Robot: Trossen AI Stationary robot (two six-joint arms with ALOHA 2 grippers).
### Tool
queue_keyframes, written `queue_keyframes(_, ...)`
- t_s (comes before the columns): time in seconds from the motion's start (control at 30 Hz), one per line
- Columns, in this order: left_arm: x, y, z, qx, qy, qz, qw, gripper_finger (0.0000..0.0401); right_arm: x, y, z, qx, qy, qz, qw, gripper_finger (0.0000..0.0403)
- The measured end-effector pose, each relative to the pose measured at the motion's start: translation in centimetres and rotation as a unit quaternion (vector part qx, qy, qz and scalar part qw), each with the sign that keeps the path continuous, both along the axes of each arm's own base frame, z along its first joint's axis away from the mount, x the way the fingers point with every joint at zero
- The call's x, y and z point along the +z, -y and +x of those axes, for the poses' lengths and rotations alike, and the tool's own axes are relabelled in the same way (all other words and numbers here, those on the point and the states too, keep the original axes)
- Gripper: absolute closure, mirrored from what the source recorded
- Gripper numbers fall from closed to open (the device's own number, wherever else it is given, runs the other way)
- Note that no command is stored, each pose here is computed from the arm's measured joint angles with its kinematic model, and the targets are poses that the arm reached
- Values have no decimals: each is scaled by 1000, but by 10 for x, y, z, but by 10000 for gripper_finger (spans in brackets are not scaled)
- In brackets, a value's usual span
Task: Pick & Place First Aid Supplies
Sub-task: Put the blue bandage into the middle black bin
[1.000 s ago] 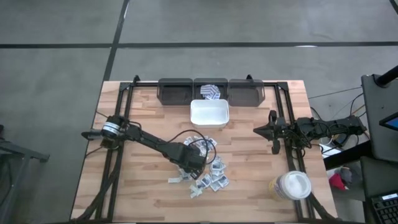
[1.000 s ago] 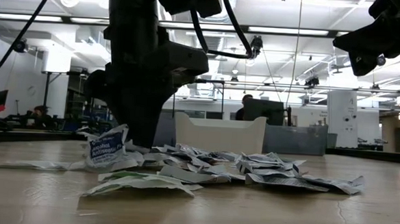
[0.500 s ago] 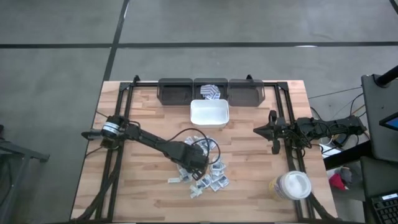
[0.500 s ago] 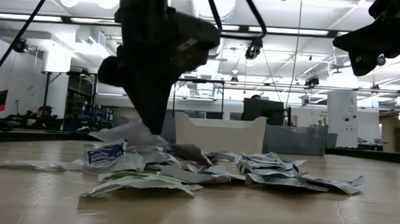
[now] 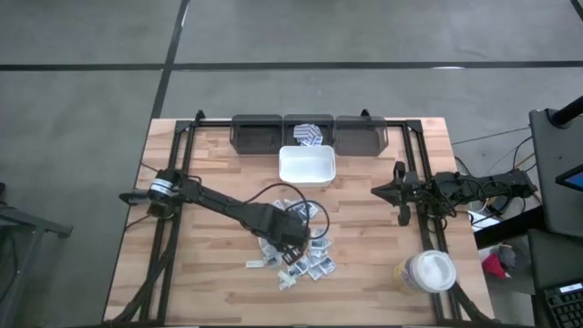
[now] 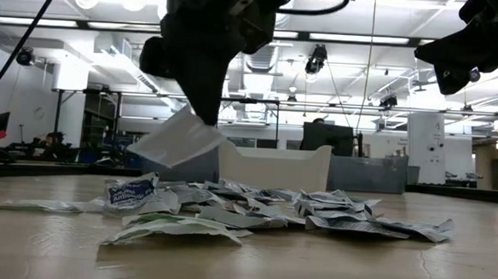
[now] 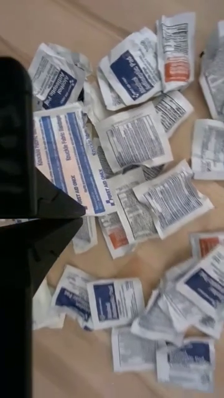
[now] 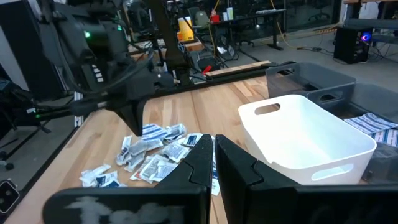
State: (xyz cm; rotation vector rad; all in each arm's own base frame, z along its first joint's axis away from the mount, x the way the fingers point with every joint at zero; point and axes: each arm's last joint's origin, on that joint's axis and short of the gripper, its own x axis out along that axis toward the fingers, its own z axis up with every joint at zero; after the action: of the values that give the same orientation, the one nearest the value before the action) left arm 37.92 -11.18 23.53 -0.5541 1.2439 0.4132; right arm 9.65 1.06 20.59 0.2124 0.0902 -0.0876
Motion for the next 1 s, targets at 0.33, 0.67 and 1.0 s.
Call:
queue_keyframes(0.33, 23, 2, 6, -40, 34, 19, 998, 401, 0, 0, 0, 0, 0, 0, 1000, 385)
queue_keyframes(0.67, 52, 4, 4, -110, 43, 91, 989, 401, 0, 0, 0, 0, 0, 0, 1000, 385)
queue_keyframes(1.0, 76, -2, -2, -173, 28, 195, 965, 401, 0, 0, 0, 0, 0, -2, 1000, 385)
